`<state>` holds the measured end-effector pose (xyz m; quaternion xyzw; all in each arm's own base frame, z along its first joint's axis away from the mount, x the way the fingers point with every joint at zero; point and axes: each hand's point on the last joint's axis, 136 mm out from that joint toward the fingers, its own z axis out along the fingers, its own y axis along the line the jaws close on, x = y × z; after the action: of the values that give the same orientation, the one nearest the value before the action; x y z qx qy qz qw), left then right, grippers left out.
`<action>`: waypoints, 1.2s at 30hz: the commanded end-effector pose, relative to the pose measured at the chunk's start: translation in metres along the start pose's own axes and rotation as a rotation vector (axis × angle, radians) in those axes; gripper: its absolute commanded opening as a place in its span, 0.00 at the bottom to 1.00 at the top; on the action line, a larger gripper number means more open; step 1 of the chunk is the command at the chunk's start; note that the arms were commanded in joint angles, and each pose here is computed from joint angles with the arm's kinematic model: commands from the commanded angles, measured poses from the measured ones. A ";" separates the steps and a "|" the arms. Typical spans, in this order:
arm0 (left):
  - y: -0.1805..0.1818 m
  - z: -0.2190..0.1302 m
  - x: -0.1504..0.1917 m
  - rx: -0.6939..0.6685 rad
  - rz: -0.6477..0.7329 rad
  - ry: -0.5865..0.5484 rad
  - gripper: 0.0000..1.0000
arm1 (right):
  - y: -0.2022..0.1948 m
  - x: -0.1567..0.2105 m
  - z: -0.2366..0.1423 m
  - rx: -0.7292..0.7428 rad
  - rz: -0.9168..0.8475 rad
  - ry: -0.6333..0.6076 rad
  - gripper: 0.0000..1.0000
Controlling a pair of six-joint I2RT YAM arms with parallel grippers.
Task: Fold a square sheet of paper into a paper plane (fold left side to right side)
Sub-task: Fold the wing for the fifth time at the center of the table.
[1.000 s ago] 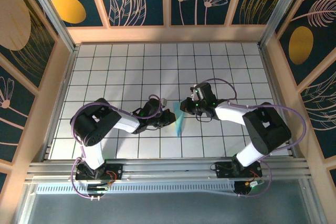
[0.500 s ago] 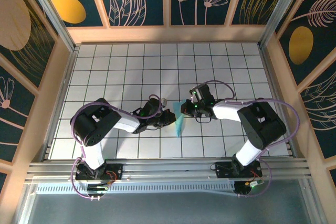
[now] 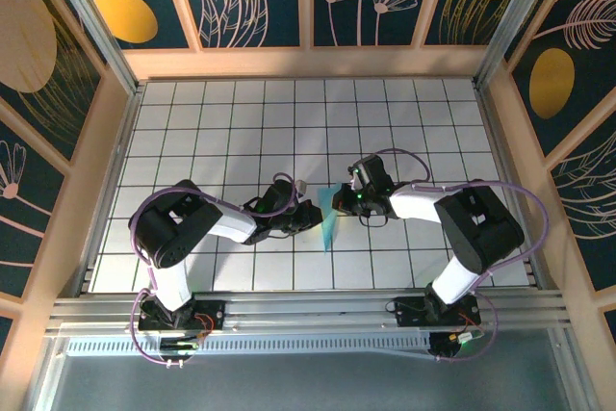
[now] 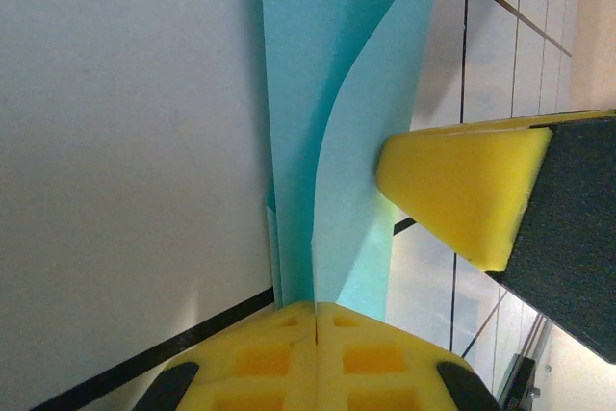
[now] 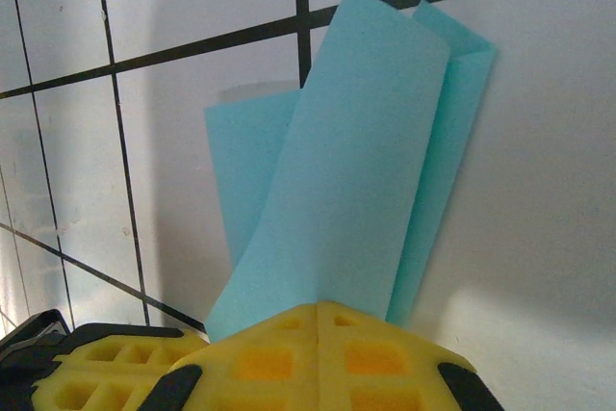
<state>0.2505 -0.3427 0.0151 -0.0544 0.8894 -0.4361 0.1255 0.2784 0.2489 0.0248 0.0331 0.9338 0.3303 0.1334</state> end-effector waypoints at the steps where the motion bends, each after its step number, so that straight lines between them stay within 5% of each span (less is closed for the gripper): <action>1: 0.061 0.009 0.009 -0.205 -0.022 0.011 0.00 | -0.011 0.001 0.003 0.046 0.003 0.006 0.00; 23: 0.047 0.002 0.003 -0.165 -0.012 -0.023 0.00 | -0.046 0.032 0.009 0.109 0.042 0.062 0.00; 31: 0.009 -0.023 -0.020 -0.134 0.041 -0.109 0.18 | -0.056 0.043 0.013 0.119 0.053 0.083 0.00; 36: -0.011 -0.049 -0.026 -0.136 0.071 -0.146 0.19 | -0.055 0.042 0.013 0.113 0.050 0.081 0.00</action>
<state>0.2602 -0.3185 0.0436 -0.0645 0.9012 -0.3878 0.1825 0.2761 0.2475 0.0154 0.0286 0.9253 0.3473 0.1496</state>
